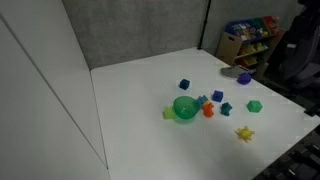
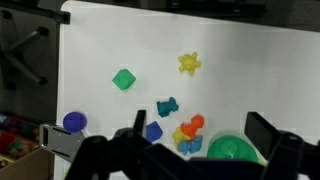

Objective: Put the blue toy in the green bowl

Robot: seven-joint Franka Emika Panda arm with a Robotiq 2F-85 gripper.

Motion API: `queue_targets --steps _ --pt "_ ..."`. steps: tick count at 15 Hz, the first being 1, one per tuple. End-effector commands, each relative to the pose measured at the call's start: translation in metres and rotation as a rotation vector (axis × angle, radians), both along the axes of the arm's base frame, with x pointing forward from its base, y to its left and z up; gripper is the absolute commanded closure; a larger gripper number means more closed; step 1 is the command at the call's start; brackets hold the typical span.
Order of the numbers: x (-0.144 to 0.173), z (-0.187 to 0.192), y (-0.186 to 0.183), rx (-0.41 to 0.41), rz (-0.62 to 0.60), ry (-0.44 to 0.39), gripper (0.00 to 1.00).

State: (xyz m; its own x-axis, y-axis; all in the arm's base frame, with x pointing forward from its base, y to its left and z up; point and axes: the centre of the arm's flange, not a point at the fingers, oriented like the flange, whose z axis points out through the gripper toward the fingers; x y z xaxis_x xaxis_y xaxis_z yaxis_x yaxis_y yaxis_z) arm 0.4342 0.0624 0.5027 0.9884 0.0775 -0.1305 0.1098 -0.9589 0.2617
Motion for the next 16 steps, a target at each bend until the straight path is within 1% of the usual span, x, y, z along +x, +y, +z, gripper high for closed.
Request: queue_targets --steps 1,7,10,13,16 --pt "0.000 0.000 0.000 0.000 0.000 0.000 0.00" --pt "0.000 0.000 0.000 0.000 0.000 0.000 0.00" --pt "0.006 -0.003 0.000 0.002 0.007 -0.010 0.00" --pt "0.012 -0.007 -0.002 0.013 0.015 -0.032 0.00" --pt "0.021 -0.012 -0.006 0.028 0.018 -0.077 0.00"
